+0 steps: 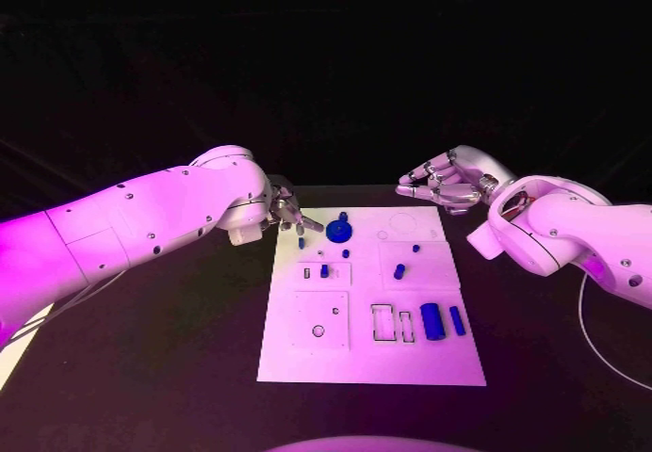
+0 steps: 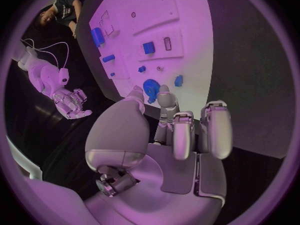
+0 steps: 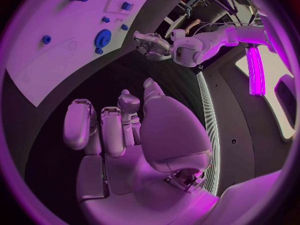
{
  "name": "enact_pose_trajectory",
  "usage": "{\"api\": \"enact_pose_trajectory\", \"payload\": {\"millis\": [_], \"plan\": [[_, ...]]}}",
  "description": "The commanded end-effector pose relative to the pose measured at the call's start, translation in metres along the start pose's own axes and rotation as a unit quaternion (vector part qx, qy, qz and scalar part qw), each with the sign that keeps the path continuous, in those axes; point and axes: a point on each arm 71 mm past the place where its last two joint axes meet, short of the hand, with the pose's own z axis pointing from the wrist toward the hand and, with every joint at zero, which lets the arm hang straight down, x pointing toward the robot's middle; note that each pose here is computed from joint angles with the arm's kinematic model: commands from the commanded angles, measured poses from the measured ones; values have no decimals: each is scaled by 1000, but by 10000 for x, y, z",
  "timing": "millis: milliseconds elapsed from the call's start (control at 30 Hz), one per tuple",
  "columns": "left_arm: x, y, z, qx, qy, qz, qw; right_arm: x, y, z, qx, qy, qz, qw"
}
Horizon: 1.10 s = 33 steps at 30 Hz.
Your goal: Assemble the parts on the task board
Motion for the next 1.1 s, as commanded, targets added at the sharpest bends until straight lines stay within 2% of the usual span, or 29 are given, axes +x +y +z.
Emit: {"api": "enact_pose_trajectory", "payload": {"millis": [33, 233, 467, 700, 1100], "plan": [[-20, 8, 70, -7, 24, 18, 1000, 23, 11, 6, -4, 8, 0, 1000], [-39, 67, 255, -35, 44, 32, 998, 38, 21, 17, -5, 10, 0, 1000], [10, 112, 380, -51, 60, 41, 996, 38, 19, 22, -6, 10, 0, 1000], [27, 125, 419, -52, 62, 40, 996, 37, 18, 21, -6, 11, -1, 1000], [38, 86, 426, -44, 58, 33, 997, 39, 15, 25, -5, 12, -1, 1000]]}}
